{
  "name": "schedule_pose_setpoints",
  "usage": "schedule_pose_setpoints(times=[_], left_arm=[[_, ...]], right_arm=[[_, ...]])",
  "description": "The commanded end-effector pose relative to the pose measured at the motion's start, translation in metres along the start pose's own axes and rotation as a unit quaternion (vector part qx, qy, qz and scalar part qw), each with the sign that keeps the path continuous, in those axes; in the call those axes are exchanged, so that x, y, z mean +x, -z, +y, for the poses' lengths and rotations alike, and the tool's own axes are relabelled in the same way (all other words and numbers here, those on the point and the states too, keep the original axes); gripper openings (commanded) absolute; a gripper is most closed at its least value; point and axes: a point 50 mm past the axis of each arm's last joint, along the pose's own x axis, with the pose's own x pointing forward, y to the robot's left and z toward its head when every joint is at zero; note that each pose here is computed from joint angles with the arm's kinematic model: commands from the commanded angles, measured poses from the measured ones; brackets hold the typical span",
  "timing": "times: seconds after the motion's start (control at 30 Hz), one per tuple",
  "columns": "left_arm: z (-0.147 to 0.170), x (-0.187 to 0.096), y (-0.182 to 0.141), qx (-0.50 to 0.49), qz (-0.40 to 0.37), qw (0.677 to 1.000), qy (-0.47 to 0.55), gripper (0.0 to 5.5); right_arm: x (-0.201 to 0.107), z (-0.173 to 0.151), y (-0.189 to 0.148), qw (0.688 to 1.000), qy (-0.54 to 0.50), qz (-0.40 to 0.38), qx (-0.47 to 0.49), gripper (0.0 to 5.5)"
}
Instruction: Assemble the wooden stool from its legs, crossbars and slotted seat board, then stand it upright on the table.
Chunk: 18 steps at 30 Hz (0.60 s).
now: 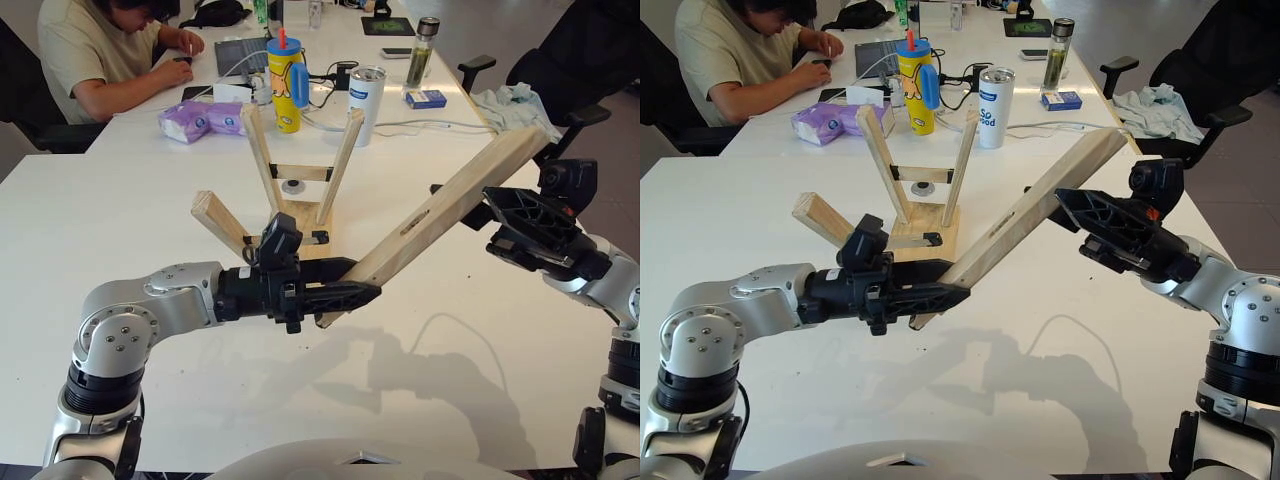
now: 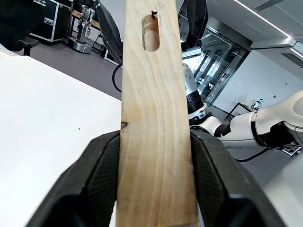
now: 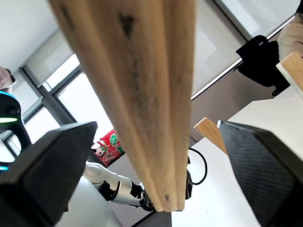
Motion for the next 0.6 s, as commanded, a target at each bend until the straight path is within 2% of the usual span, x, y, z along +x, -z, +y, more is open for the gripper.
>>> schedule_pose_setpoints(times=[0.03,0.37,0.53,0.57,0.6], left_arm=[[-0.002,-0.004,-0.004,-0.005,0.01,1.0,0.016,2.03],[-0.004,-0.008,-0.002,-0.015,0.031,0.999,0.025,2.03],[0.001,-0.006,0.003,0.026,0.055,0.998,-0.002,2.03],[0.003,-0.007,0.003,0.022,0.047,0.999,-0.008,2.4],[0.006,-0.007,0.002,0.018,0.037,0.999,-0.018,2.47]], right_arm=[[-0.001,0.001,0.001,1.0,0.004,0.018,-0.005,3.87],[0.001,0.0,0.006,1.0,-0.004,0.03,-0.005,2.11],[0.0,-0.002,0.008,0.999,-0.006,0.03,-0.013,2.11],[0.0,-0.003,0.009,0.999,-0.004,0.028,-0.02,2.11],[-0.001,-0.004,0.009,0.999,0.001,0.025,-0.026,2.11]])
